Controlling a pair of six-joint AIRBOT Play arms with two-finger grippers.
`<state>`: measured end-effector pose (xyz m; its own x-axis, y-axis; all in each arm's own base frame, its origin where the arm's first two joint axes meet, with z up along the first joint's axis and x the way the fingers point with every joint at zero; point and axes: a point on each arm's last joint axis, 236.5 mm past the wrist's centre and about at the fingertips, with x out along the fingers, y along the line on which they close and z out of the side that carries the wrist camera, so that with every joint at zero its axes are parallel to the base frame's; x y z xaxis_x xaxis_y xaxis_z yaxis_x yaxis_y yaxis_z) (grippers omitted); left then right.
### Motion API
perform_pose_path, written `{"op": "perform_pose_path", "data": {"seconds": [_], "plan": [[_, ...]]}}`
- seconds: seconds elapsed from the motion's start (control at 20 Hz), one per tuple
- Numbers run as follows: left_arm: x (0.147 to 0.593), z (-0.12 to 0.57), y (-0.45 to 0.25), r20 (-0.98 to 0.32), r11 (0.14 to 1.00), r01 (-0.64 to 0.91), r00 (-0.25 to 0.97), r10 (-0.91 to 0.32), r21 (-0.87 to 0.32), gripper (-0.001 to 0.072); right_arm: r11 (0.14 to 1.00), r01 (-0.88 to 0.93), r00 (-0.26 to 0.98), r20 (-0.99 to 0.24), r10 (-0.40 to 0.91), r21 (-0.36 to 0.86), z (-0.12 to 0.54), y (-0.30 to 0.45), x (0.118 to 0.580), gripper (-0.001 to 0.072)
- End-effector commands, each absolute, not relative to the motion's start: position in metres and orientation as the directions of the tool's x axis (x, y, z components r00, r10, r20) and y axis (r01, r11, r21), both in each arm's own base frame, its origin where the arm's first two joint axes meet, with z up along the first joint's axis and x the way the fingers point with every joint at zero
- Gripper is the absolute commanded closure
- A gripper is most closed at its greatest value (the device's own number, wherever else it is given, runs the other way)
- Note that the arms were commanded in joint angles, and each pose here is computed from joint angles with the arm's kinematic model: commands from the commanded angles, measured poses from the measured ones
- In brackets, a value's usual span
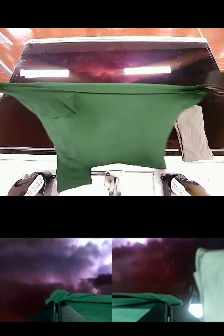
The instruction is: Fold the shirts.
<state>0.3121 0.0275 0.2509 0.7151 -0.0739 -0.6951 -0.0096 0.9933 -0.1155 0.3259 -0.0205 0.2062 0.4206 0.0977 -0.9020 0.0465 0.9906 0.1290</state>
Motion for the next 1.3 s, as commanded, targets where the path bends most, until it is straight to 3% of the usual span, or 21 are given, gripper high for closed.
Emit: {"op": "perform_pose_path", "data": {"seconds": [0.0, 0.15, 0.3, 0.45, 0.55, 0.9, 1.05, 1.15, 1.25], "plan": [[0.375, 0.156, 0.041, -0.773, 0.980, -0.055, 0.624, -0.115, -0.191, 0.0669, 0.987, 0.035, 0.318, -0.938, 0.137, 0.156, 0.094, -0.008, 0.397, 0.0655], [0.439, 0.094, 0.028, -0.791, 0.974, -0.023, 0.587, -0.170, -0.227, 0.0668, 0.989, -0.020, 0.458, -0.878, 0.142, 0.150, 0.039, 0.023, 0.489, 0.0654], [0.500, 0.057, 0.020, -0.742, 0.977, -0.024, 0.654, -0.146, -0.213, 0.0668, 0.987, -0.007, 0.648, -0.751, 0.128, 0.162, 0.020, 0.038, 0.561, 0.0654], [0.543, 0.039, 0.025, -0.664, 0.973, -0.077, 0.742, -0.091, -0.219, 0.0668, 0.985, 0.010, 0.774, -0.625, 0.103, 0.175, 0.016, 0.037, 0.606, 0.0654], [0.560, 0.024, 0.025, -0.640, 0.974, -0.086, 0.765, -0.071, -0.211, 0.0668, 0.985, 0.018, 0.789, -0.607, 0.092, 0.173, 0.004, 0.034, 0.615, 0.0654], [0.541, -0.031, 0.004, -0.767, 0.977, -0.054, 0.629, -0.128, -0.208, 0.0667, 0.983, 0.030, 0.653, -0.749, 0.116, 0.179, -0.049, 0.038, 0.589, 0.0654], [0.486, -0.036, 0.008, -0.910, 0.988, 0.005, 0.388, -0.143, -0.153, 0.0667, 0.985, 0.037, 0.524, -0.842, 0.126, 0.170, -0.040, 0.030, 0.549, 0.0653], [0.435, -0.041, 0.014, -0.979, 0.992, 0.034, 0.161, -0.124, -0.120, 0.0668, 0.984, 0.048, 0.363, -0.920, 0.145, 0.173, -0.045, 0.027, 0.505, 0.0654], [0.403, -0.051, 0.009, -0.990, 0.990, 0.029, 0.024, -0.140, -0.140, 0.0668, 0.985, 0.050, 0.187, -0.970, 0.153, 0.165, -0.062, 0.028, 0.465, 0.0654]]}}
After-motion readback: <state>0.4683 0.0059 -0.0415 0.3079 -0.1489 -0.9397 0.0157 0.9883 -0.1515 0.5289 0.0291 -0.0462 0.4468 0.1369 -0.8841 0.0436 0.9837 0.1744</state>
